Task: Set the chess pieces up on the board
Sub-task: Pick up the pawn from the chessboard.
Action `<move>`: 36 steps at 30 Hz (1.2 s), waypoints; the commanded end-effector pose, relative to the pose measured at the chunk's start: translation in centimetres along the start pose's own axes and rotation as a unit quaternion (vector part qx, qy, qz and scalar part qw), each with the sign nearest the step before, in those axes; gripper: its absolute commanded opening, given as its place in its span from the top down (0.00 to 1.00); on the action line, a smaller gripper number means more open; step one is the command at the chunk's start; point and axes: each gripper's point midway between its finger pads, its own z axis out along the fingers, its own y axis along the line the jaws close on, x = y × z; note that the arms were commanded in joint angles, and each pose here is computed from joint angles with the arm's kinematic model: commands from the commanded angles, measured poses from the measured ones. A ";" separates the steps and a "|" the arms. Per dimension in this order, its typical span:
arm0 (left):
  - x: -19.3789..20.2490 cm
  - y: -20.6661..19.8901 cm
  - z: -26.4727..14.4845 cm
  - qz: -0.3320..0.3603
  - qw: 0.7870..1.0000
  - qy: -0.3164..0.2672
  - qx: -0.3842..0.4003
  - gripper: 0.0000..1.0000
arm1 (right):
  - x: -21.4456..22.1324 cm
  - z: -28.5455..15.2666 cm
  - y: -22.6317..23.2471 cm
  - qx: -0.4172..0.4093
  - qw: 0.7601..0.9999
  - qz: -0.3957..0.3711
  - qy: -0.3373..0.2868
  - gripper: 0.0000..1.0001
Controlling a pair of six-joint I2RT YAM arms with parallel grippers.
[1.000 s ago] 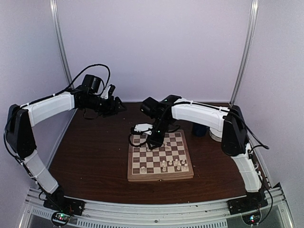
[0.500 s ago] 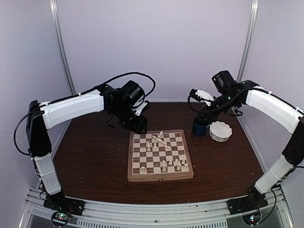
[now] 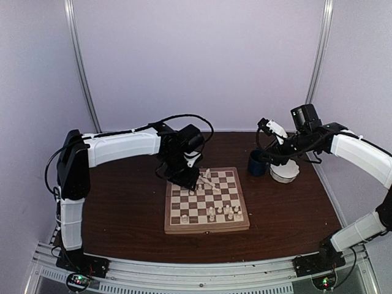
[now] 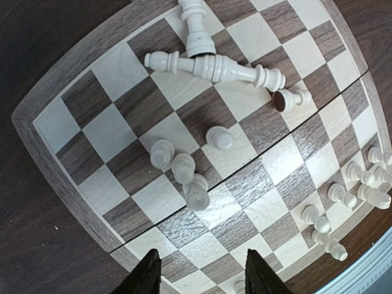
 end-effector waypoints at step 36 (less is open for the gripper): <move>-1.8 0.4 3.1 -0.001 0.999 0.020 -0.039 0.90 | -0.4 0.1 0.8 -0.025 0.999 -0.016 -0.021 0.54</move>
